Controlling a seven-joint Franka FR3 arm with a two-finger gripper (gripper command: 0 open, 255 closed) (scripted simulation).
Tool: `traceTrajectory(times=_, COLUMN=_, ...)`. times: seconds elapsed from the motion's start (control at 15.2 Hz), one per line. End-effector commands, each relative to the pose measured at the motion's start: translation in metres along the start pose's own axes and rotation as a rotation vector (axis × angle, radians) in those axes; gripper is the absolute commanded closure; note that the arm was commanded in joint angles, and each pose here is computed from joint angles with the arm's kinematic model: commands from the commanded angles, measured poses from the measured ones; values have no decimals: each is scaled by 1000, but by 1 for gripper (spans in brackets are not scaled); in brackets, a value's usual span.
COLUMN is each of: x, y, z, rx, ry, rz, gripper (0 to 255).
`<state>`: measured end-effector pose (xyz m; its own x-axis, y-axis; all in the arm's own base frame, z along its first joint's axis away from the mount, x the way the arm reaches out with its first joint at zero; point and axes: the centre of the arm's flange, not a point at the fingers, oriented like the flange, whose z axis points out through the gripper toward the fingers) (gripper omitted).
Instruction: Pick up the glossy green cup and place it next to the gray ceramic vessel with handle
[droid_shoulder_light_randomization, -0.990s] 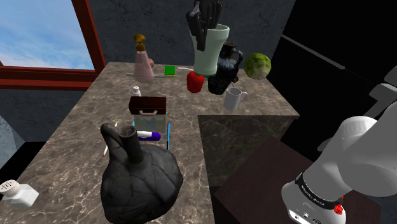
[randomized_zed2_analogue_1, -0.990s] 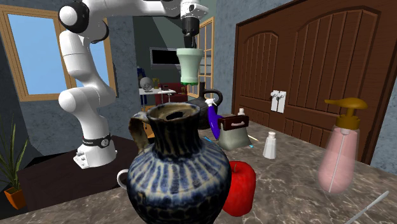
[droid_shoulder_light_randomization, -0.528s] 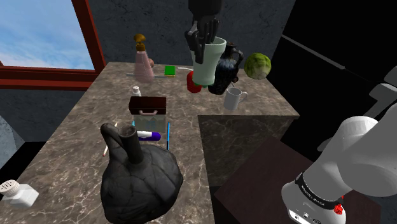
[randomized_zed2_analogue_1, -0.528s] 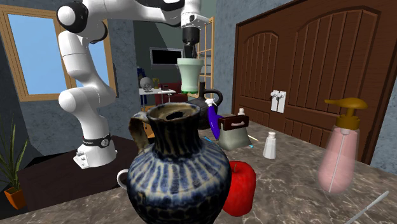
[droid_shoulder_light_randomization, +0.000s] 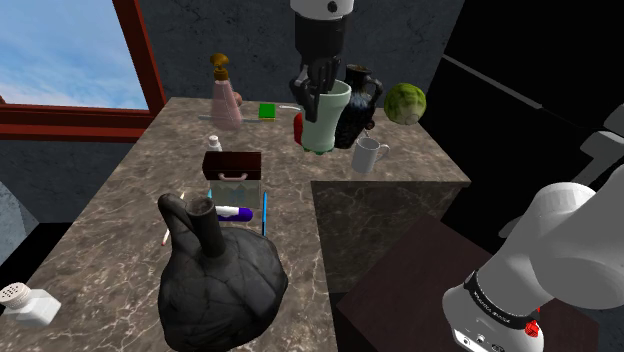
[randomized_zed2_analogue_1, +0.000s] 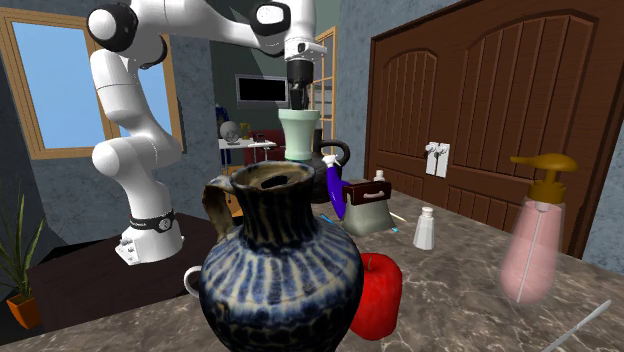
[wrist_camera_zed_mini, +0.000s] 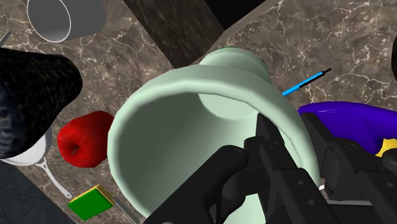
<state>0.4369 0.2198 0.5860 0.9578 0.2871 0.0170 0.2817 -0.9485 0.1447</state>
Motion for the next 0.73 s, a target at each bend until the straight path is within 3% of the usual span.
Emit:
traceTrajectory(times=0.0, x=0, y=-1, z=9, rx=0, ry=1, rz=0, gripper=255)
traceTrajectory(times=0.66, x=-1, y=-9, z=62, rx=0, ry=1, rz=0, gripper=255)
